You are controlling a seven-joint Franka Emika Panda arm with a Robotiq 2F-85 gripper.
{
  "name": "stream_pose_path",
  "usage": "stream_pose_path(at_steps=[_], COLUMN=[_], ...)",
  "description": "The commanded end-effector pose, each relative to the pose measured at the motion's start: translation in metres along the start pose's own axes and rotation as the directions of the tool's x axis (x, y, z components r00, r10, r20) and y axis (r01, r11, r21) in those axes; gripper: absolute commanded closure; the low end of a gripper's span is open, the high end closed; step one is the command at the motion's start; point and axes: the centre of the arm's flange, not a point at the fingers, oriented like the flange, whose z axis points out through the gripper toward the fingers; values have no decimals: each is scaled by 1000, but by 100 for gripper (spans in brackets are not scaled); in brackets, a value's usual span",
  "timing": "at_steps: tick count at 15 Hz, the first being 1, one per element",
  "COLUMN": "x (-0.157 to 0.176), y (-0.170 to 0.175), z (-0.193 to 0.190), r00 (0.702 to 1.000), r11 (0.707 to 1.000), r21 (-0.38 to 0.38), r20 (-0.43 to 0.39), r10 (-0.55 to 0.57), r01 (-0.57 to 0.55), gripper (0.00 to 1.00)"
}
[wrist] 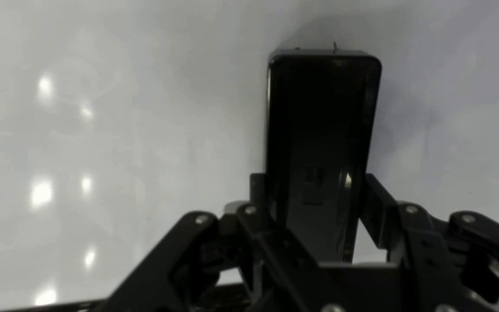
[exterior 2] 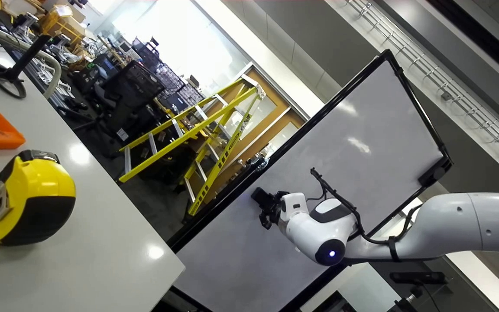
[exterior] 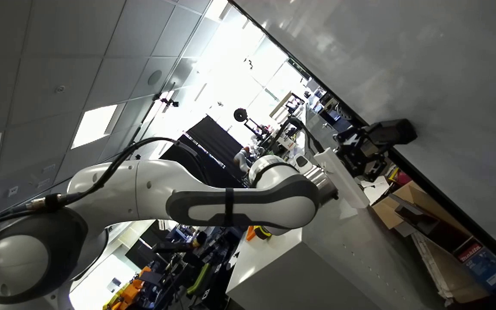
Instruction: Use the black duster to erase the board then put the duster back on the table
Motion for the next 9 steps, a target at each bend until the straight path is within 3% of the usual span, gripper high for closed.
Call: stream_pose_path(at_steps=[1, 5, 9], x=[-29, -32, -36], y=[40, 49, 32], z=[1, 1, 8], r00=[1000, 1000, 1000], r11=[994, 992, 995], r21=[-109, -127, -98], r20=[-7, -1, 19], r10=[10, 7, -10], r01=[-11, -7, 12], gripper=[71, 71, 71])
